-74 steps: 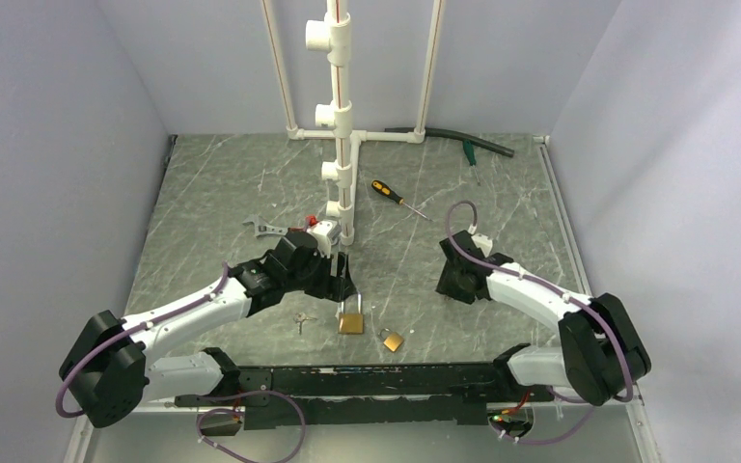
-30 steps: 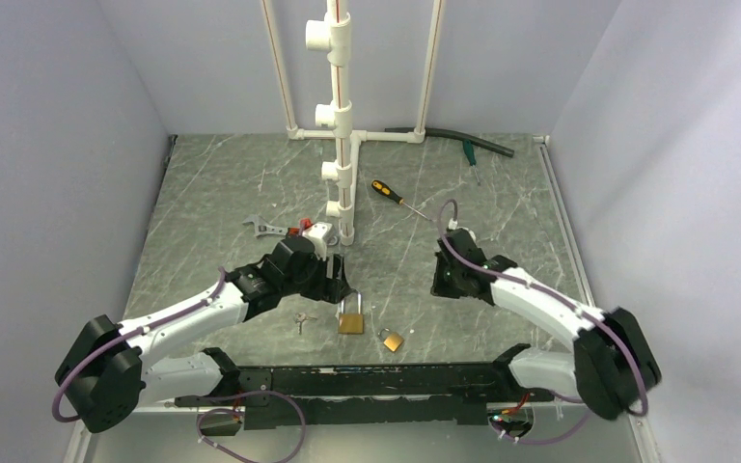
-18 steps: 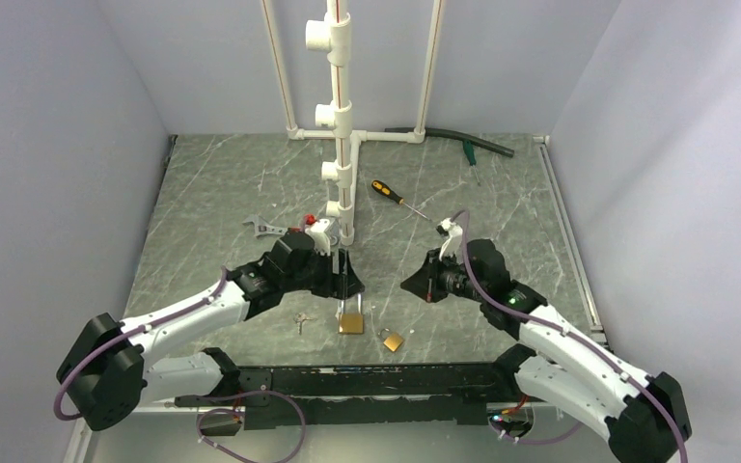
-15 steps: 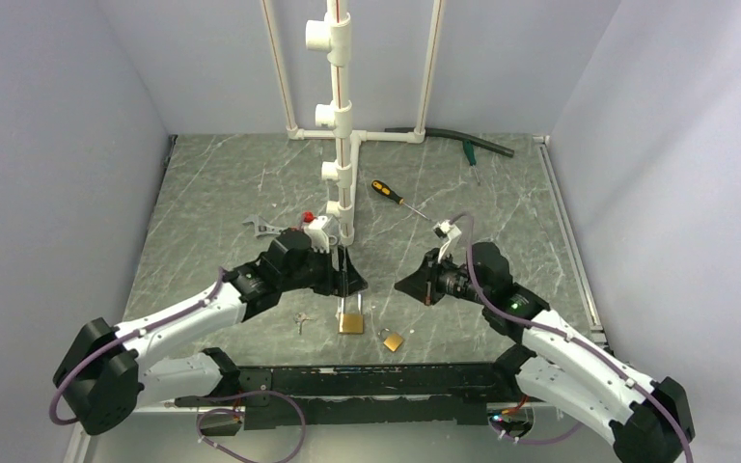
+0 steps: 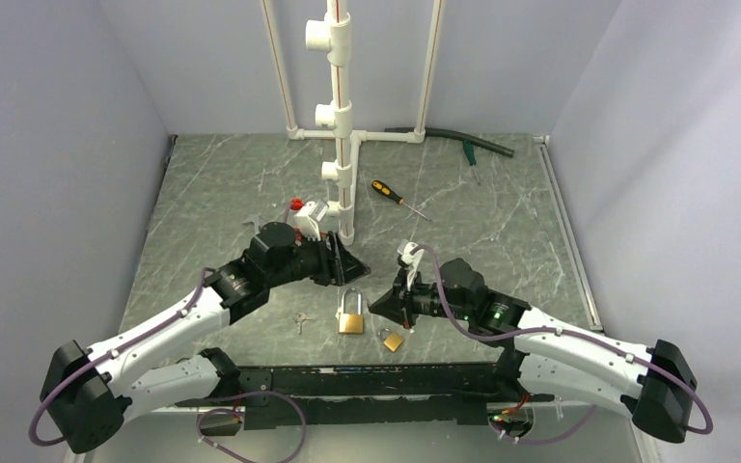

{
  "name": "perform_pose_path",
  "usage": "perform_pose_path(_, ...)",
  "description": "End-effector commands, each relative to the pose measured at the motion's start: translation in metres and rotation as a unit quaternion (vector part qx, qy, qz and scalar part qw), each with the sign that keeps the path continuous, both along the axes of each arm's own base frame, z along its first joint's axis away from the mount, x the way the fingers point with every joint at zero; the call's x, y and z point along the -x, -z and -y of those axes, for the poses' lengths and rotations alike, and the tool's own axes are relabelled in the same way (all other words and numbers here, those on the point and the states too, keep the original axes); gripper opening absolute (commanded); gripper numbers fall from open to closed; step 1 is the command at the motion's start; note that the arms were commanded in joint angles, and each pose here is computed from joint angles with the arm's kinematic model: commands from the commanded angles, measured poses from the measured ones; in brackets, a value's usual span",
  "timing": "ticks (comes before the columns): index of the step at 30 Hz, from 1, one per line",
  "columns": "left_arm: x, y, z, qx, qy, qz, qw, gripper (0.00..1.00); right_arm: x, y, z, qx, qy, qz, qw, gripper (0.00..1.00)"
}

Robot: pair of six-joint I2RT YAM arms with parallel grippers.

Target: Unlock with the key

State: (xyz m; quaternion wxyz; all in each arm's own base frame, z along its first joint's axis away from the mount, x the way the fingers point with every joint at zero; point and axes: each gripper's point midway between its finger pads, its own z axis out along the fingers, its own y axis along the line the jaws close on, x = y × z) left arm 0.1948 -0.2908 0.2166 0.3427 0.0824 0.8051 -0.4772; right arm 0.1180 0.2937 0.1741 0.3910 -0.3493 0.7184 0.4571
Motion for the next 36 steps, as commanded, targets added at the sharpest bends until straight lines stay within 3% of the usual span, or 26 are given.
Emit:
perform_pose_path(1,0.005,-0.01,-0.001,0.004,0.004,-0.006,1.0,0.64,-0.021,-0.034,-0.01,-0.023,0.043,0.067,0.997,0.0)
perform_pose_path(28,0.012,0.027,0.013,0.0,0.04,-0.057,0.998,0.38,-0.029,-0.026,-0.018,0.019,0.077,0.098,0.992,0.0)
perform_pose_path(34,0.012,0.029,0.015,0.003,0.038,-0.062,0.997,0.26,-0.032,-0.025,-0.017,0.024,0.086,0.103,0.991,0.0)
perform_pose_path(36,0.012,0.028,0.015,0.006,0.039,-0.062,0.997,0.17,-0.033,-0.024,-0.018,0.026,0.088,0.104,0.99,0.0)
